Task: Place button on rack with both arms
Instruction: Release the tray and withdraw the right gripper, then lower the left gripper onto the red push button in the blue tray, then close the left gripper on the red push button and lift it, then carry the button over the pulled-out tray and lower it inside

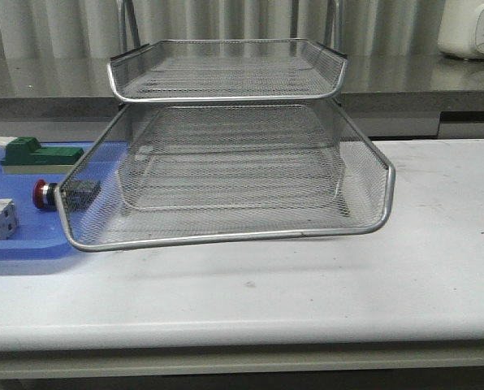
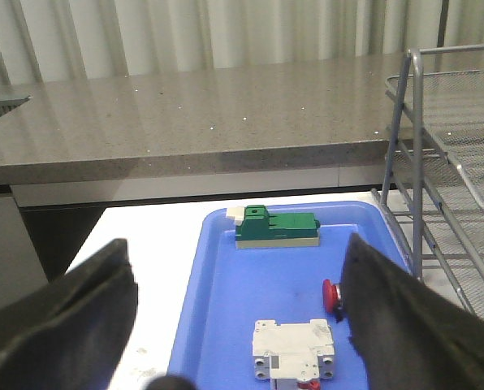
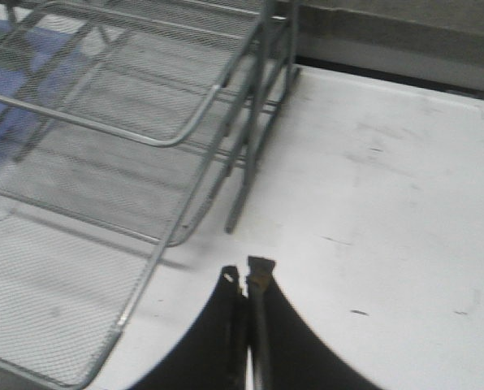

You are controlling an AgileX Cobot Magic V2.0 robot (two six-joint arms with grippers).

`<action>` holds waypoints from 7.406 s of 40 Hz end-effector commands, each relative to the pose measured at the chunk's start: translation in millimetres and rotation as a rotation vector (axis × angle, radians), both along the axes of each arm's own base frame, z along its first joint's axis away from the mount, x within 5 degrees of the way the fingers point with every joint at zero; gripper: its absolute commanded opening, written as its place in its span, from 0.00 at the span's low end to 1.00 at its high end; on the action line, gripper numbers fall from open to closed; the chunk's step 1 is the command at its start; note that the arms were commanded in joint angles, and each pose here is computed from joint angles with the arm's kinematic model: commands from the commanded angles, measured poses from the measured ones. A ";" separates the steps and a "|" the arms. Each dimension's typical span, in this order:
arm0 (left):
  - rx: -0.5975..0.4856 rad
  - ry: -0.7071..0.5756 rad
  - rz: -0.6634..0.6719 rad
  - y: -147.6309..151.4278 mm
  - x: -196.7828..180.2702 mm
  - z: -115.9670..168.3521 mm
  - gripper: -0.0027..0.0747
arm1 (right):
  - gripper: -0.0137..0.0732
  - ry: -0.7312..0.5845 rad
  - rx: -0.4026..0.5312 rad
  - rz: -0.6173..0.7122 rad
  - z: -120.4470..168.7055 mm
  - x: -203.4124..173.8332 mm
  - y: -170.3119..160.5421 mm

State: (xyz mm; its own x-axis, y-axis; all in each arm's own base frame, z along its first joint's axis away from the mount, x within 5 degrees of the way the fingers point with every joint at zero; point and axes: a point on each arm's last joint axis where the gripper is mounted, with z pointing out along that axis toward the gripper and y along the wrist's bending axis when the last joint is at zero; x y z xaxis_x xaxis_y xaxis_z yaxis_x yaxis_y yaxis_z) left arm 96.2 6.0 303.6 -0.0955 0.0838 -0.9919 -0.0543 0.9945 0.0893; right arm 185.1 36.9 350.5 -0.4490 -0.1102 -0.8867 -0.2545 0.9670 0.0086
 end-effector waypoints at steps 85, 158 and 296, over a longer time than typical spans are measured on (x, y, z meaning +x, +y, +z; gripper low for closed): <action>0.338 0.685 -0.360 -19.3 219.8 35.6 0.78 | 0.09 -0.437 0.079 -0.080 -44.2 -120.9 -24.7; 0.382 1.125 -0.738 -61.2 389.8 -107.5 0.77 | 0.09 -0.437 0.079 -0.080 -44.2 -120.9 -24.7; 0.528 0.944 -1.002 -265.6 245.9 -20.6 0.36 | 0.09 -0.437 0.079 -0.080 -44.2 -120.9 -24.7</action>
State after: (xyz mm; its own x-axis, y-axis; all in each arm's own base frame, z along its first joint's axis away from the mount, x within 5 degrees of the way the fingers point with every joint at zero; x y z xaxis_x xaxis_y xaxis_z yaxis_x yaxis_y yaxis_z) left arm 346.4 -259.1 252.0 -0.3844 0.8561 -0.3454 0.9108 0.4128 0.0096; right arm 63.6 12.9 290.5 -0.1346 -0.0348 -0.9903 -0.1861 0.9825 -0.0092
